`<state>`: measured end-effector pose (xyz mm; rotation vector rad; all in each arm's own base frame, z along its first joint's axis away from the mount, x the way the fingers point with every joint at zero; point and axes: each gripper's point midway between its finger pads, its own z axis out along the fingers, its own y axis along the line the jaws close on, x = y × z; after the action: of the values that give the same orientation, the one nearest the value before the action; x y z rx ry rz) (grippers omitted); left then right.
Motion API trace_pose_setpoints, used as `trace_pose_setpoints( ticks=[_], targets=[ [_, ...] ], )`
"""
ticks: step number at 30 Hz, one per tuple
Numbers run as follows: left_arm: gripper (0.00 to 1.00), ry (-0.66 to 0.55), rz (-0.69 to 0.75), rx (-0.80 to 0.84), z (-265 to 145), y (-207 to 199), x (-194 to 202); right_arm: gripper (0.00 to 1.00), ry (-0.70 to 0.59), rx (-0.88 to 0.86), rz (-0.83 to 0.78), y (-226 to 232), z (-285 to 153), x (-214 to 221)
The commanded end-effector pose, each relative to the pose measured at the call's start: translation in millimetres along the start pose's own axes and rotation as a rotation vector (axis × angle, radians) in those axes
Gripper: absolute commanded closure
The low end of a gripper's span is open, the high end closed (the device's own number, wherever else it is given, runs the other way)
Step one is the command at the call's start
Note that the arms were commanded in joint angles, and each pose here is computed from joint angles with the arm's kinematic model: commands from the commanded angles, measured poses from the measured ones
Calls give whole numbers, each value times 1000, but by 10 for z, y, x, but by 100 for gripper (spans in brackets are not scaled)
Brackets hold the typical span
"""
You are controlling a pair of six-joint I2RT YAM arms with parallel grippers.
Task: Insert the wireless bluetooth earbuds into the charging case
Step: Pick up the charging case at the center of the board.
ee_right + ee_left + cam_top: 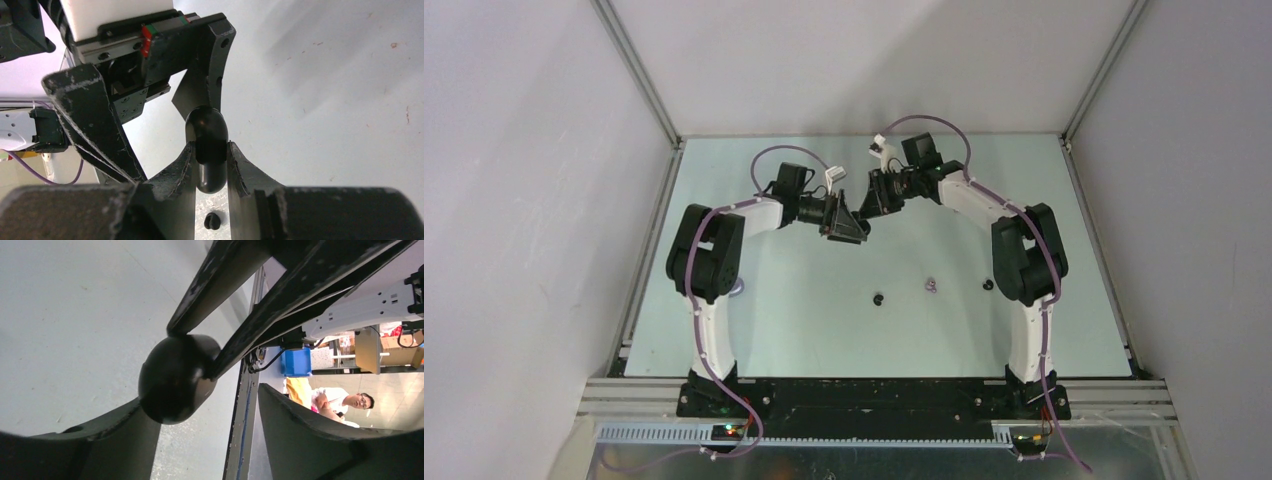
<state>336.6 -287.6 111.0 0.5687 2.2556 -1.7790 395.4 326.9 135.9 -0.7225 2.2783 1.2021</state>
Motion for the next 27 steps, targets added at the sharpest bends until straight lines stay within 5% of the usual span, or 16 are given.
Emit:
trace_pose_setpoints(
  ticks=[1, 14, 24, 27],
  targets=[
    [30, -3, 48, 61, 11, -129, -81, 81, -43, -48, -69, 233, -93, -132],
    [43, -19, 35, 89, 24, -150, -112, 81, -52, -75, -57, 260, -97, -70],
    [74, -18, 35, 98, 26, -161, -107, 80, -55, -76, -59, 251, -110, -80],
    [82, -16, 34, 101, 28, -159, -104, 72, -58, -76, -61, 251, -131, -99]
  ],
)
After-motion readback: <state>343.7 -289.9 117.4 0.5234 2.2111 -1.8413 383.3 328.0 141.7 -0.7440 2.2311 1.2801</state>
